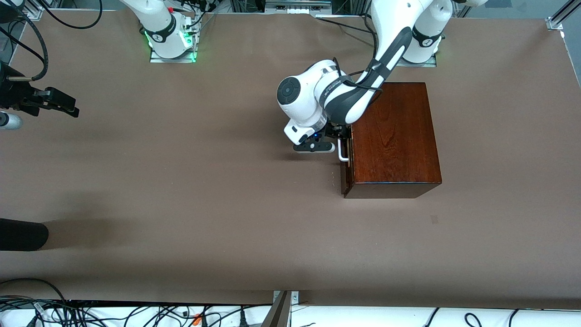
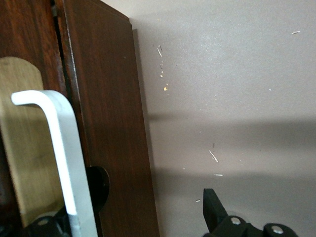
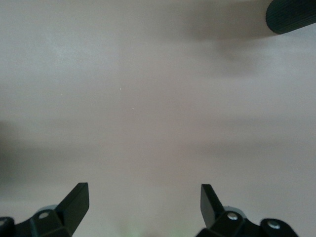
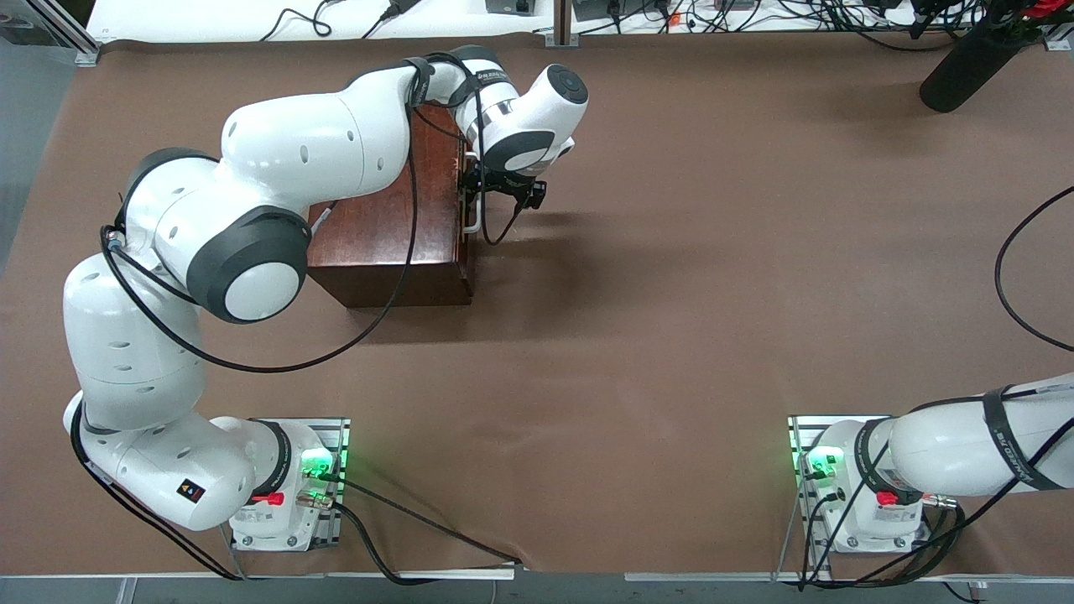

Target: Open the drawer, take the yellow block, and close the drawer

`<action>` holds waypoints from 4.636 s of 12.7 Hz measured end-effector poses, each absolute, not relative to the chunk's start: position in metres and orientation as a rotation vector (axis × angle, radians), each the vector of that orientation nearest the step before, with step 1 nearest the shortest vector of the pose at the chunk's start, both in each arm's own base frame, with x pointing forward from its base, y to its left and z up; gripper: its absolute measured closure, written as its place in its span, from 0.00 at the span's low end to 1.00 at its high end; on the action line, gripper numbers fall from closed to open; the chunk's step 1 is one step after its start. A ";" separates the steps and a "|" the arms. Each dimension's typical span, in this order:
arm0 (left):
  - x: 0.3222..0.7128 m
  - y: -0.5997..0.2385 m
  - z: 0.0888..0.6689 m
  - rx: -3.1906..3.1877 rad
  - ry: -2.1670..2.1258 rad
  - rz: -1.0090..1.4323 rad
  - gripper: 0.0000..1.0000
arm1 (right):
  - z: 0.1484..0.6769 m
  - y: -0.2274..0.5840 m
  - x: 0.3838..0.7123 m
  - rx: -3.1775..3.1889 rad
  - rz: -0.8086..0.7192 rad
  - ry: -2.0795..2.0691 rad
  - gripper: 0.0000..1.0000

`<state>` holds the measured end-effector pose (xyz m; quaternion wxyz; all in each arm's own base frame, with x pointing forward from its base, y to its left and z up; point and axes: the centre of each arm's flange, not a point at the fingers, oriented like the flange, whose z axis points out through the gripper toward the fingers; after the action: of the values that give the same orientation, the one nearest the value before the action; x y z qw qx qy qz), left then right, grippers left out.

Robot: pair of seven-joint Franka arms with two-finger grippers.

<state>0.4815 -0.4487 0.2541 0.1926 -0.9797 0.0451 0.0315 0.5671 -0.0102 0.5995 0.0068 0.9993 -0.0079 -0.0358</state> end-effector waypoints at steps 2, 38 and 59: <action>0.482 -0.450 0.252 -2.762 0.123 0.078 0.00 | 0.600 -0.010 0.567 3.126 -0.112 -0.025 0.00; 0.486 -0.503 0.281 -3.034 -0.039 -0.055 0.00 | 0.597 -0.010 0.567 3.126 -0.121 -0.025 0.00; 0.505 -0.503 0.418 -2.991 0.071 -0.040 0.00 | 0.597 -0.009 0.567 3.126 -0.120 -0.022 0.00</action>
<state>0.5050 -0.5026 0.4176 0.0748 -0.9968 0.0236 -0.0133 0.5668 -0.0093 0.5971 0.0068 0.9992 -0.0071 -0.0383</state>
